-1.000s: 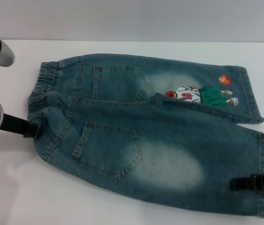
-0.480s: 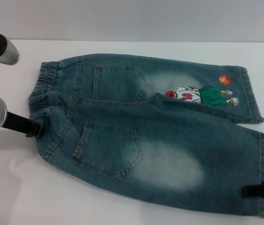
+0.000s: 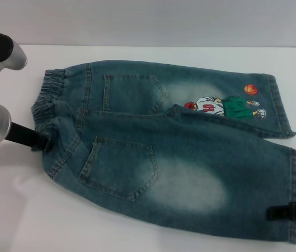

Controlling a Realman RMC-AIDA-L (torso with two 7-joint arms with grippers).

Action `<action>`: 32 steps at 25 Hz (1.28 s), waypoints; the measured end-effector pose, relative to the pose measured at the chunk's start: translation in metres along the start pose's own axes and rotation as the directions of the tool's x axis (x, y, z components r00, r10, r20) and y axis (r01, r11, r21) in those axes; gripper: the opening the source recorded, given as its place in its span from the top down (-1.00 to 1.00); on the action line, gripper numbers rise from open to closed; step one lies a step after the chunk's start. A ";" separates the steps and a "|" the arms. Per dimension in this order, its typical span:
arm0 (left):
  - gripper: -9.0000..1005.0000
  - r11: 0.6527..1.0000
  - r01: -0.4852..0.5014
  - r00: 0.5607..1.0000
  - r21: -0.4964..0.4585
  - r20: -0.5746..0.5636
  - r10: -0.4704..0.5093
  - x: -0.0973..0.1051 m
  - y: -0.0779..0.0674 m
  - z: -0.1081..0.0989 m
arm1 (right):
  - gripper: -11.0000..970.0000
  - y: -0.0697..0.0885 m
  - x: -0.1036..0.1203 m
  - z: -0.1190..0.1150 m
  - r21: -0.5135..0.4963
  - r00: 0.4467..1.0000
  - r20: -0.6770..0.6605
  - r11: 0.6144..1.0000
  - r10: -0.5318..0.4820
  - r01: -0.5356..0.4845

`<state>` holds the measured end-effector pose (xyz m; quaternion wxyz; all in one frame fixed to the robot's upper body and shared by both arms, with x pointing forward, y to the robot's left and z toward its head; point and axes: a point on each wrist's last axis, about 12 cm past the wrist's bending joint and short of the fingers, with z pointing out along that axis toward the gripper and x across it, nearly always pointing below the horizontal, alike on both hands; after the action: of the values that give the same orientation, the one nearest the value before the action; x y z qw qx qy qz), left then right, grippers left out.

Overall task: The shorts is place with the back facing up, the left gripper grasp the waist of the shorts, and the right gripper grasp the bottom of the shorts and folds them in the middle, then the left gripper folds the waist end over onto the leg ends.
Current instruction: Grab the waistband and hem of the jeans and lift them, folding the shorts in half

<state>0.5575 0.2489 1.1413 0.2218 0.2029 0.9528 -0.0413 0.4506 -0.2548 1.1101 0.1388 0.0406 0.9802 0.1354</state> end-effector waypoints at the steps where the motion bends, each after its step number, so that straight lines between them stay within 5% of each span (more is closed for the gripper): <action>1: 0.60 1.000 0.001 1.000 0.000 -0.001 -0.001 0.000 0.000 0.001 | -0.63 0.003 -0.001 0.001 -0.004 1.000 0.001 1.000 -0.006 0.006; 13: 0.60 1.000 -0.005 1.000 0.000 -0.001 0.005 0.000 0.001 0.001 | -0.64 0.018 -0.010 0.005 -0.061 0.999 0.023 0.998 -0.027 0.028; 23: 0.60 1.000 -0.009 1.000 -0.001 0.013 0.009 -0.005 0.000 -0.001 | -0.45 0.026 -0.013 0.001 -0.134 0.996 0.036 0.987 -0.086 0.091; 32: 0.60 1.000 -0.006 1.000 -0.002 0.022 0.006 -0.008 0.000 -0.001 | -0.06 0.029 -0.017 0.001 -0.139 0.990 0.048 0.981 -0.130 0.135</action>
<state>0.5635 0.2464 1.1460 0.2329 0.2052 0.9497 -0.0420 0.4686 -0.2287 1.1219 0.1689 -0.0320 0.9658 0.1943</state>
